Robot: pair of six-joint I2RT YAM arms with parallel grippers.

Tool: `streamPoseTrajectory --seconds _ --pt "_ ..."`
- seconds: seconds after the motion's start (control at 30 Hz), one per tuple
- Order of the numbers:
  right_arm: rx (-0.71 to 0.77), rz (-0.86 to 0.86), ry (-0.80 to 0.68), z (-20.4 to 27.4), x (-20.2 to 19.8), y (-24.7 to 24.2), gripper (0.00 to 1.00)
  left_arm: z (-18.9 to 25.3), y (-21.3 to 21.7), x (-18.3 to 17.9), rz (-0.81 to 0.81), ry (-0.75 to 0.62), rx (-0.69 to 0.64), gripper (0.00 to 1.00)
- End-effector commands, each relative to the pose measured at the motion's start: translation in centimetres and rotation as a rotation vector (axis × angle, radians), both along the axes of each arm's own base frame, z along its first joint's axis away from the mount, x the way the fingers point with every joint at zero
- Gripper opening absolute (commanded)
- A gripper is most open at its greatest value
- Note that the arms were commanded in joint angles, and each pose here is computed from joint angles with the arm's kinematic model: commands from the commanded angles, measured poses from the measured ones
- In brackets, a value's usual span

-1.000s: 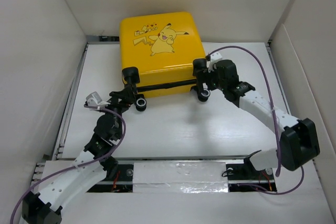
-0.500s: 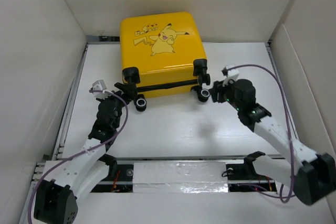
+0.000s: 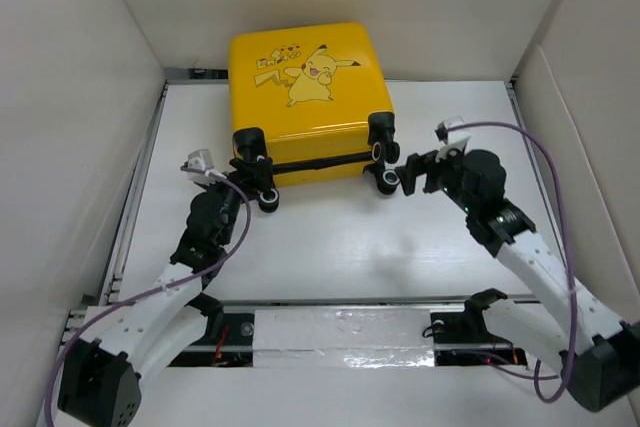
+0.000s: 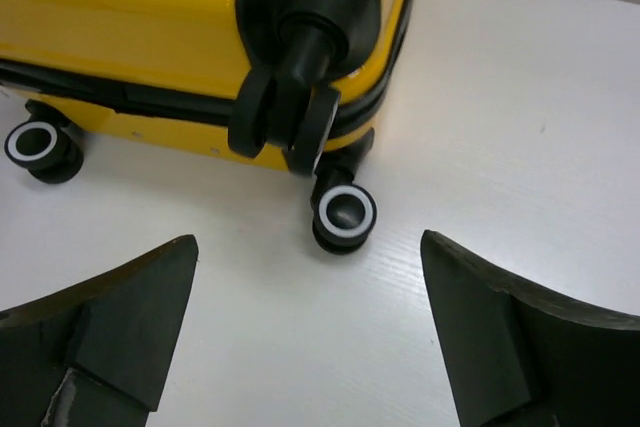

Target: Pack the luggage

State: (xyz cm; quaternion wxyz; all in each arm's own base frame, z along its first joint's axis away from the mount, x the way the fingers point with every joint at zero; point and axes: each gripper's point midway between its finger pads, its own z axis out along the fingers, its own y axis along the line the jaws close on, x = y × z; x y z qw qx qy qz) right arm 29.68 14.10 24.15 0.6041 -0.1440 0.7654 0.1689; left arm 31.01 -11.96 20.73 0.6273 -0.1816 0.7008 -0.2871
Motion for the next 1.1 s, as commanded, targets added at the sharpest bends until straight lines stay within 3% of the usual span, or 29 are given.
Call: streamPoseTrajectory --seconds 0.0,0.3,0.4,0.47,0.5,0.53,0.6,0.73,1.07 --pt "-0.031 0.1 -0.047 3.4 3.4 3.0 1.0 4.9 1.7 -0.5 0.075 -0.138 -0.051 0.89" --pt "-0.075 0.113 0.113 -1.1 10.2 6.6 1.0 4.4 3.5 -0.8 0.158 -0.118 -0.037 0.9" --pt "-0.068 0.047 0.146 -2.6 12.4 6.3 0.89 4.2 4.1 -0.4 0.178 -0.103 -0.026 0.9" --pt "-0.07 0.052 0.162 -3.2 13.0 6.4 0.71 4.0 4.1 0.0 0.178 -0.091 -0.017 0.91" --pt "-0.078 0.052 0.163 -3.4 13.3 6.4 0.56 4.0 4.2 0.1 0.181 -0.092 -0.015 0.9" --pt "-0.079 0.037 0.164 -3.6 13.2 6.1 0.21 4.0 3.9 0.3 0.165 -0.092 -0.012 0.9" --pt "-0.042 -0.011 0.101 -2.6 12.9 5.3 0.0 3.8 3.7 0.8 0.156 -0.083 -0.004 0.9" --pt "0.005 -0.099 0.024 -1.4 10.6 2.8 0.0 3.7 2.4 2.0 0.087 -0.081 0.004 0.9" --pt "0.04 -0.218 0.016 -2.4 2.6 -4.3 0.0 4.6 -2.8 1.9 -0.149 -0.107 0.033 0.88"
